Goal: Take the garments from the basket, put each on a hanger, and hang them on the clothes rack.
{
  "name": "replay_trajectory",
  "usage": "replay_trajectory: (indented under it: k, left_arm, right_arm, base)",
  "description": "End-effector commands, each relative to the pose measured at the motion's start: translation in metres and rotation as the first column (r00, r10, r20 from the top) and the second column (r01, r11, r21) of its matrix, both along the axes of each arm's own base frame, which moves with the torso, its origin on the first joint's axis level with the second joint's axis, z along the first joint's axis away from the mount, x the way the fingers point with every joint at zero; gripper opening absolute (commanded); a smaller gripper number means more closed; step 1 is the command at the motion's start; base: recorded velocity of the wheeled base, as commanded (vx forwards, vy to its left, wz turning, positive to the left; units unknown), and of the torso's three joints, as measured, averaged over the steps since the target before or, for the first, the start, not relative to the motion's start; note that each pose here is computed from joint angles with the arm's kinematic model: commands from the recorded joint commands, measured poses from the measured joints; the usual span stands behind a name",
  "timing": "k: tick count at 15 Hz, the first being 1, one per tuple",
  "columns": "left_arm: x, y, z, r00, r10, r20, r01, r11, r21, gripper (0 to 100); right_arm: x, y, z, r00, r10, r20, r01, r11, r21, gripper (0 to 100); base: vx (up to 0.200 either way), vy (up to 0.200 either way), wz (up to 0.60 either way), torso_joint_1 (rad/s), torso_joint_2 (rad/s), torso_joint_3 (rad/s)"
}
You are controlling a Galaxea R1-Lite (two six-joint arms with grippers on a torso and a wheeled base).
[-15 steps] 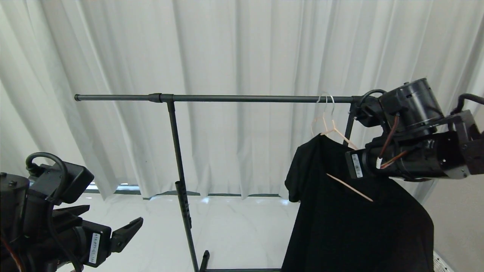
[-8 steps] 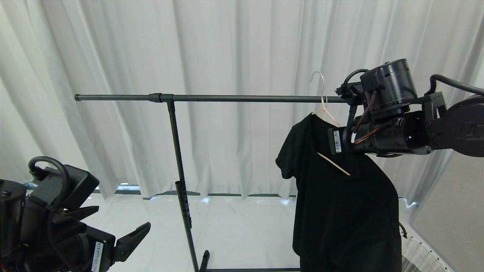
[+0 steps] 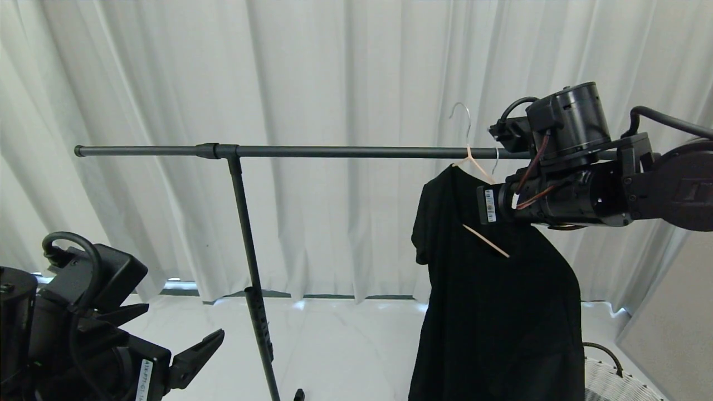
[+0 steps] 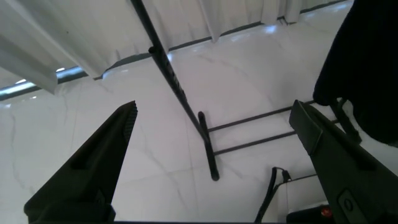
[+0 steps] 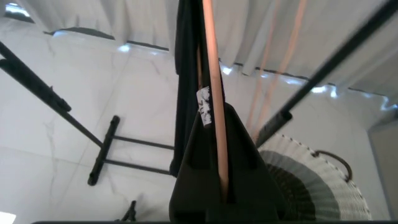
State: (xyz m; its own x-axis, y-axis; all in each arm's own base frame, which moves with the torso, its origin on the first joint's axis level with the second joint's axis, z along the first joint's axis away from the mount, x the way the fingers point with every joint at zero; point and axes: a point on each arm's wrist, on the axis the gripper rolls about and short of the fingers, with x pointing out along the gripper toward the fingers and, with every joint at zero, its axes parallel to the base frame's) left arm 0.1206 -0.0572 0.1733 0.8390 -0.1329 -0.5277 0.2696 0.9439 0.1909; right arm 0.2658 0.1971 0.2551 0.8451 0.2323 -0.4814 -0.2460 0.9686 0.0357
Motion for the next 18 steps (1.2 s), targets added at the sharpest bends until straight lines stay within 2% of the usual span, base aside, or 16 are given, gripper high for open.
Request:
replay_trajectory:
  k: [1, 7, 11, 14, 18]
  left_arm:
    - [0.000, 0.000, 0.000, 1.000, 0.002, 0.000, -0.002, 1.000, 0.000, 100]
    - [-0.001, 0.000, -0.002, 1.000, 0.000, -0.005, 0.000, 1.000, 0.003, 100]
    - [-0.002, 0.001, -0.004, 1.000, 0.000, -0.010, 0.000, 1.000, 0.006, 100]
    - [-0.003, 0.002, -0.005, 1.000, 0.002, -0.012, -0.002, 1.000, 0.007, 100]
    - [-0.003, 0.002, -0.006, 1.000, 0.002, -0.015, -0.001, 1.000, 0.008, 100]
  right_arm:
    - [-0.005, 0.007, 0.000, 1.000, 0.021, -0.003, -0.021, 1.000, 0.009, 0]
    - [-0.009, 0.012, 0.001, 1.000, 0.030, -0.004, -0.030, 0.999, 0.029, 0]
    - [-0.007, 0.014, -0.002, 0.999, 0.034, -0.013, -0.033, 0.999, 0.025, 0]
    - [-0.001, 0.018, -0.014, 0.999, 0.030, -0.045, -0.029, 0.999, 0.015, 0]
    - [0.002, 0.029, -0.028, 0.996, 0.016, -0.091, -0.013, 0.999, 0.037, 0]
  base:
    - [0.200, 0.000, 0.00, 0.002, 0.00, 0.007]
    - [0.200, 0.000, 0.00, 0.001, 0.00, 0.002]
    - [0.000, 0.000, 0.00, 0.000, 0.00, 0.000]
    - [0.000, 0.000, 0.00, 0.000, 0.00, 0.000]
    - [0.000, 0.000, 0.00, 0.000, 0.00, 0.000]
